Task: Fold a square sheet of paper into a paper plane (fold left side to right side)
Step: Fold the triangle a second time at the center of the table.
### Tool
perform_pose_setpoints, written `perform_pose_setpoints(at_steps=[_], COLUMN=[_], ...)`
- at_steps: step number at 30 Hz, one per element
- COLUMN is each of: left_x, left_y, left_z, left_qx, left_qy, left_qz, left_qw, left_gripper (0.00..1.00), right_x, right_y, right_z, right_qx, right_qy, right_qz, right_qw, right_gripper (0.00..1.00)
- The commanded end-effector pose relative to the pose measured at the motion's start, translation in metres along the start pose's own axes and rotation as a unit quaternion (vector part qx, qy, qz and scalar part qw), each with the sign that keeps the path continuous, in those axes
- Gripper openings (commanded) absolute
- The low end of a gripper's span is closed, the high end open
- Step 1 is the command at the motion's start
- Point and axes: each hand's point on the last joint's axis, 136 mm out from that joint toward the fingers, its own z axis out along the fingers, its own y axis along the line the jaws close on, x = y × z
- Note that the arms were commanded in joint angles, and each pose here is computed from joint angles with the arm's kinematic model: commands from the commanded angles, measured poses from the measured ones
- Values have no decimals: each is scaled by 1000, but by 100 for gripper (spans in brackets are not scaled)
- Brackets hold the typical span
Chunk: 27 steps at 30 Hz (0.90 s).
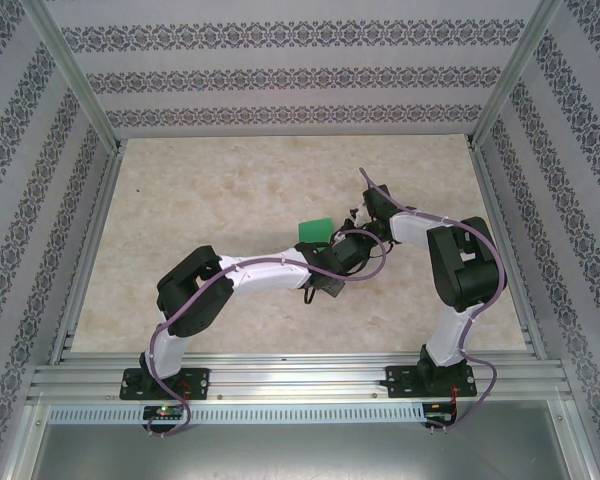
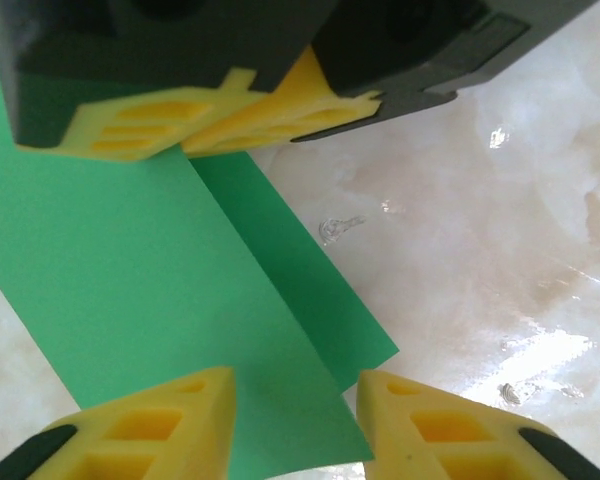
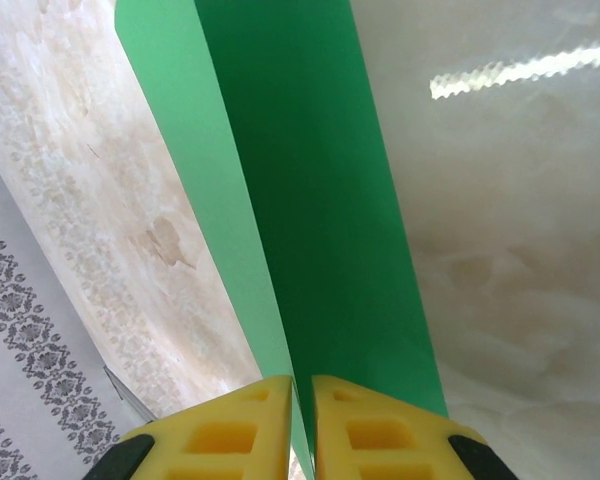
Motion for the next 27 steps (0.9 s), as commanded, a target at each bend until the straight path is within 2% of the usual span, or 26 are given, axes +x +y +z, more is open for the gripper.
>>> perform_pose_setpoints(at_steps=[1, 17, 27], left_x=[-10, -17, -19], left_y=[-1, -2, 0], left_z=[-17, -32, -32], left_qx=[-5, 13, 76], left_qy=[-19, -32, -31], left_qz=[7, 1, -35], left_qw=[1000, 999, 996], left_gripper=[33, 0, 0], right_x=[-2, -6, -20], right_y=[6, 14, 25], right_z=[-1, -7, -57], right_qx=[3, -2, -1], right_qy=[-2, -11, -102], right_qz=[-17, -37, -82], right_qw=[1000, 999, 991], right_gripper=[14, 17, 43])
